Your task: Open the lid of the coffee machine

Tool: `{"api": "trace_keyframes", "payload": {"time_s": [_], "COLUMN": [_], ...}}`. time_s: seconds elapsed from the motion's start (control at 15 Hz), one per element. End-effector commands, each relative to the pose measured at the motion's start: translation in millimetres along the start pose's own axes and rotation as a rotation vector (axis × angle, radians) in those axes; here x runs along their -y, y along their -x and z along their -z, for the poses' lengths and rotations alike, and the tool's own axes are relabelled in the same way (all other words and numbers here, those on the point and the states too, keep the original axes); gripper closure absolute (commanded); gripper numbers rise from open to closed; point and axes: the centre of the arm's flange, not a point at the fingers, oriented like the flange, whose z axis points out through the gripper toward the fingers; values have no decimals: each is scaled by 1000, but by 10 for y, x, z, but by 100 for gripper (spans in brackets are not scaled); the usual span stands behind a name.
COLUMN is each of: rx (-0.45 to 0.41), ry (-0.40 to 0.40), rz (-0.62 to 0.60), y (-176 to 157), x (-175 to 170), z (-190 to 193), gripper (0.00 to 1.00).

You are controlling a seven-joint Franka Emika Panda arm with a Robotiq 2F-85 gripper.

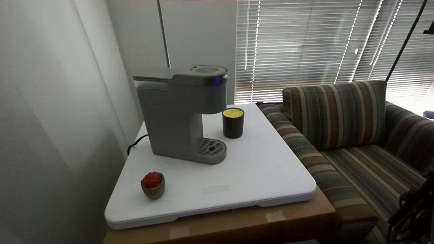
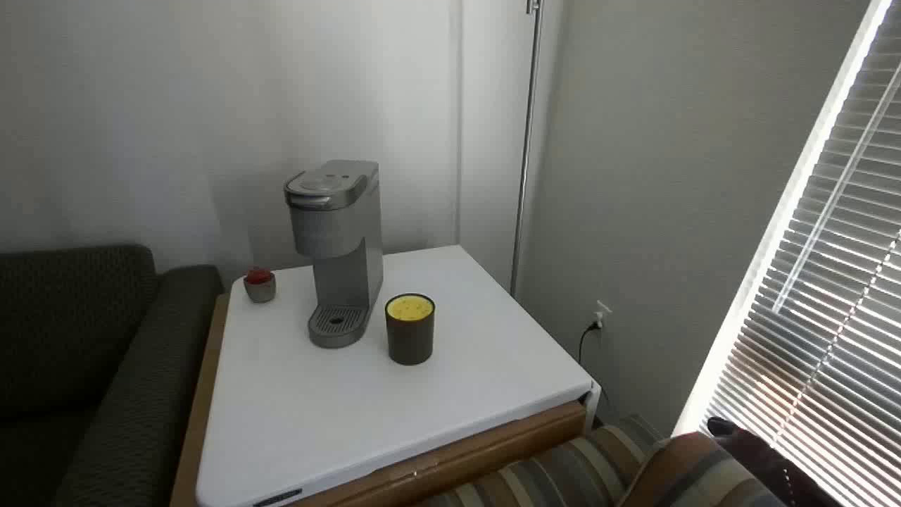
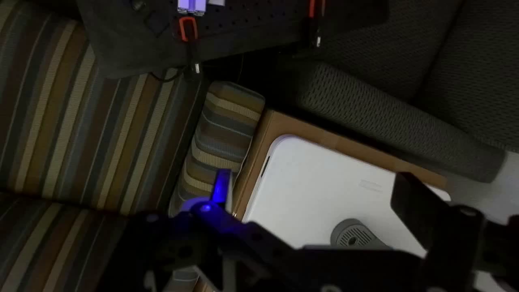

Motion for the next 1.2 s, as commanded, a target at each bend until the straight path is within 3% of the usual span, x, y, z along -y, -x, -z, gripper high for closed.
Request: {"api": "trace_keyframes", "payload": {"time_s": [0.0,0.47,0.87,0.93,1.13], "rx": [0,134,233,201,227], "ry": [0,-30,-125,-92,-88], "rz": [0,138,394,319,328], "y": [0,-912,-1853,-1441,-1568], "x": [0,-5,306,339,374], "z": [0,-225,-594,-639,-746], "gripper": [0,0,0,0,0]}}
